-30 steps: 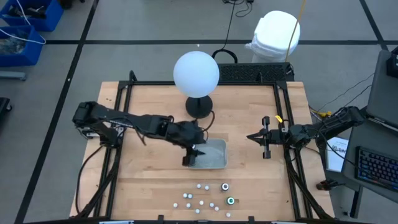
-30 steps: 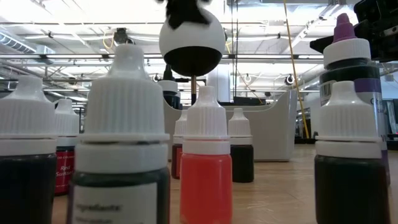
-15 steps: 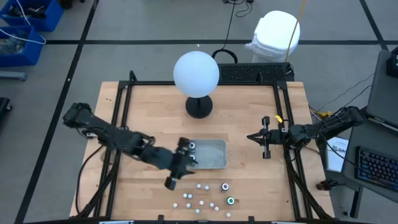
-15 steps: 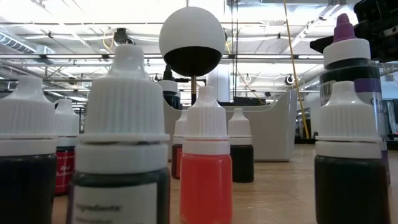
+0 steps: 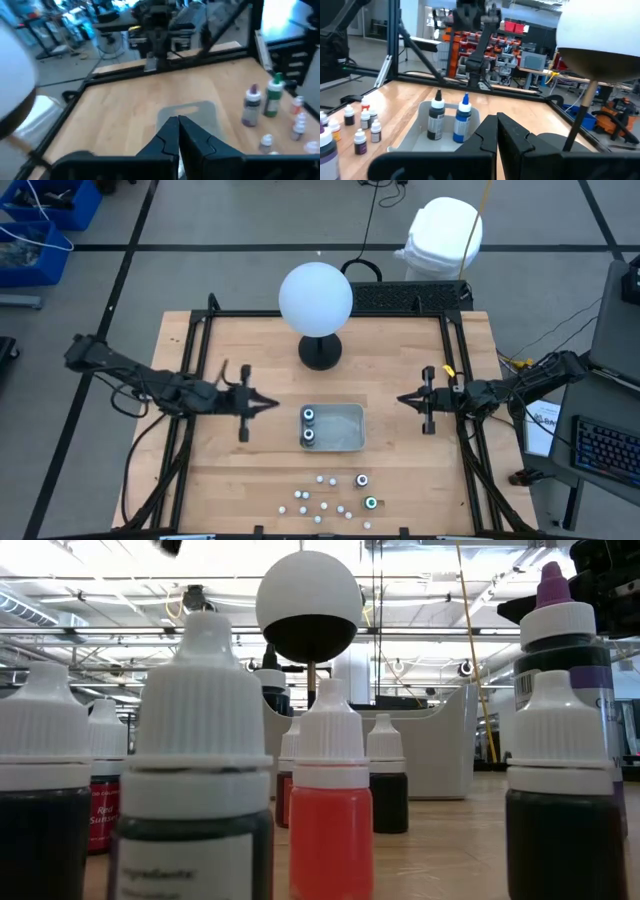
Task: Pick & Place food coloring
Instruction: Put the large green food coloring bottle into the gray bin
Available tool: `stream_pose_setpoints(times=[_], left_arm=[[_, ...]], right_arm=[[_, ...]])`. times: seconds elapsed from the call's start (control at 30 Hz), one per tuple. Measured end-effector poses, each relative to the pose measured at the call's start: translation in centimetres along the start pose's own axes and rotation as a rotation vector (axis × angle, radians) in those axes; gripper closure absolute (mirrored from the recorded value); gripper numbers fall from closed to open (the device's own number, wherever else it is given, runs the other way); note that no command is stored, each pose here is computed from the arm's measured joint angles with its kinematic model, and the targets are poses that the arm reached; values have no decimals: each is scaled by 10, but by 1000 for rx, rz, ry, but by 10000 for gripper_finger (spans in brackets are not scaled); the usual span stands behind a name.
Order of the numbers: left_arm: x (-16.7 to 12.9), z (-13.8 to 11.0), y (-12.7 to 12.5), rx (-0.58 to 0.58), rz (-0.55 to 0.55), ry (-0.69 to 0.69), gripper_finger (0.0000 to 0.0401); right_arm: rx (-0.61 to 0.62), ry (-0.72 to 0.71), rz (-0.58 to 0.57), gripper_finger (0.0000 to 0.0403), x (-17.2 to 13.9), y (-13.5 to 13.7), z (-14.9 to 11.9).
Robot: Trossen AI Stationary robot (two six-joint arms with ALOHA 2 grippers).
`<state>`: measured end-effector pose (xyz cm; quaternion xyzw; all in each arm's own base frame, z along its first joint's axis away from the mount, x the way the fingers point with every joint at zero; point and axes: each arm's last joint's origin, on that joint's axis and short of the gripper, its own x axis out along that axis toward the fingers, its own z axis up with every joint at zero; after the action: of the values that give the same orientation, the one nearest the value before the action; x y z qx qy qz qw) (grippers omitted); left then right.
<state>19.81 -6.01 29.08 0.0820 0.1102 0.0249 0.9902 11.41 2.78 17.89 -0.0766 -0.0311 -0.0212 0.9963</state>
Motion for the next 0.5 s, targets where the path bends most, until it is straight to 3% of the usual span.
stream_pose_setpoints(times=[0.07,0.17,0.33,0.5], left_arm=[[-5,-16,8,-36,46,-62,395],[-9,-39,13,-68,16,-102,395],[-9,-70,10,-101,2,-65,396],[-8,-91,7,-136,-2,-23,388]], right_arm=[[0,-1,-2,403,0,0,0],[1,-3,-2,403,0,0,0],[39,-60,-91,403,1,-3,7],[44,-16,-20,403,13,7,25]])
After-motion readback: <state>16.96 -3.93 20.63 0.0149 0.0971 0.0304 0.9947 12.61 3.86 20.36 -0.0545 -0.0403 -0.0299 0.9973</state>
